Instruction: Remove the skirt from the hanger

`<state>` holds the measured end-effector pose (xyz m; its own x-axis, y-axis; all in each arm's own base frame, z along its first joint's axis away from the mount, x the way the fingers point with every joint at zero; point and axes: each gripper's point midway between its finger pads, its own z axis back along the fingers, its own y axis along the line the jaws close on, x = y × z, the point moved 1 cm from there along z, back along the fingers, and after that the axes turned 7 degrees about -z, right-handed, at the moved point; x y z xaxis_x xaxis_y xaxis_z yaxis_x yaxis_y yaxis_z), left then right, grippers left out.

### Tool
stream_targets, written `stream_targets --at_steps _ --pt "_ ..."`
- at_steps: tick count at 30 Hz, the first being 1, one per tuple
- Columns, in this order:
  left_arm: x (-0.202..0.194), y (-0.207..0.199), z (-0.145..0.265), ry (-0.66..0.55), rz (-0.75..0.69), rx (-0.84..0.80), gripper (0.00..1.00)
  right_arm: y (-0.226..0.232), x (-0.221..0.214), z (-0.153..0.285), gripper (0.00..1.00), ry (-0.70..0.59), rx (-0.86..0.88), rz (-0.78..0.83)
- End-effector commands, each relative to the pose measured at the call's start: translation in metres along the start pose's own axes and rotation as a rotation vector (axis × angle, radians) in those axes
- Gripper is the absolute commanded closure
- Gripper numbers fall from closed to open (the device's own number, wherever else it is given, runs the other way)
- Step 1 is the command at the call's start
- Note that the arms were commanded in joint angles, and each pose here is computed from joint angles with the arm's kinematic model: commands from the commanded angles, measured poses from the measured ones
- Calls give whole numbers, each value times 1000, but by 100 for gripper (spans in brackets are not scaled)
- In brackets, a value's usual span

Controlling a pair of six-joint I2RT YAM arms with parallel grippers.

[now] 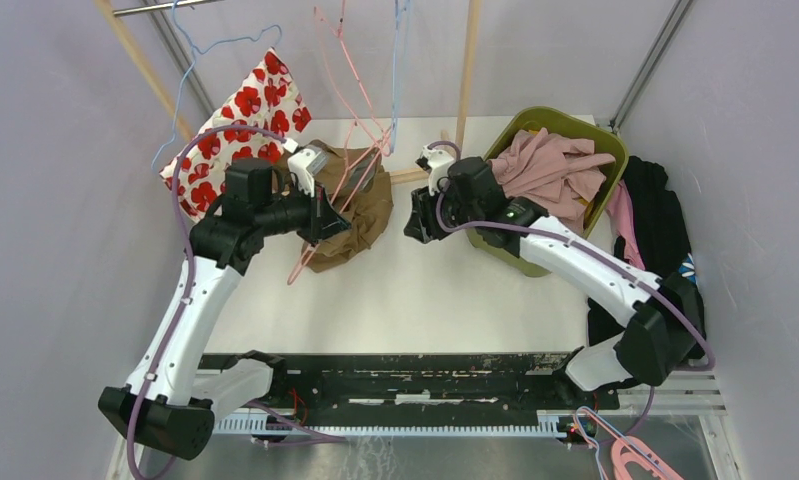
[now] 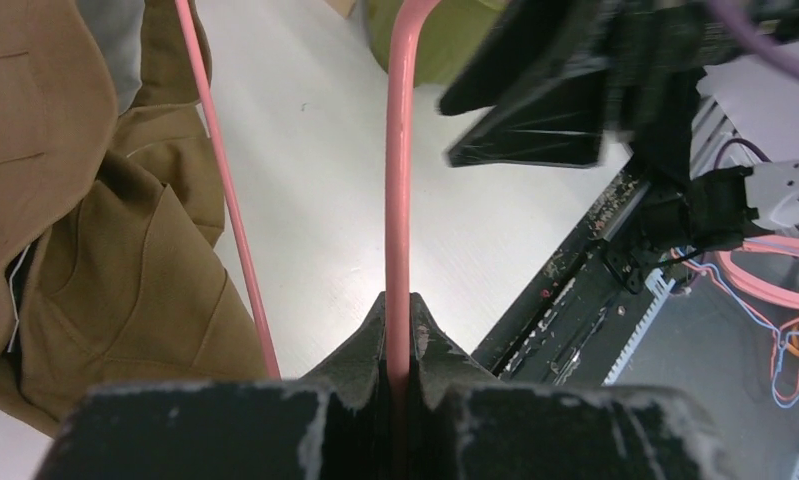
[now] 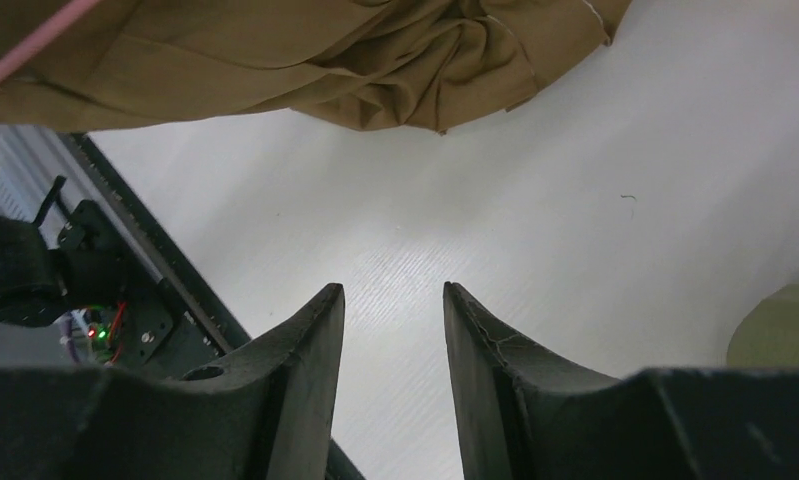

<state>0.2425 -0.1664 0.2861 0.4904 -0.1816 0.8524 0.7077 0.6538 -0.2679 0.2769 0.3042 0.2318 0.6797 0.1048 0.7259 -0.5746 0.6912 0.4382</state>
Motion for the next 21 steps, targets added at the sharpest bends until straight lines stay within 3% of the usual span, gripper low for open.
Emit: stream_targets --at_steps 1,7,10,21 --pt "20 -36 18 -89 -56 -118 97 -4 39 -27 53 -224 -21 -4" --pt "17 -46 24 -90 -45 -120 97 -25 81 -49 53 -445 -122 -22" --pt "13 -50 29 -84 -46 -112 97 -35 86 -58 53 -482 -163 -35" --pt "-2 -61 39 -47 -4 -99 97 -12 68 -84 55 -543 -44 -103"
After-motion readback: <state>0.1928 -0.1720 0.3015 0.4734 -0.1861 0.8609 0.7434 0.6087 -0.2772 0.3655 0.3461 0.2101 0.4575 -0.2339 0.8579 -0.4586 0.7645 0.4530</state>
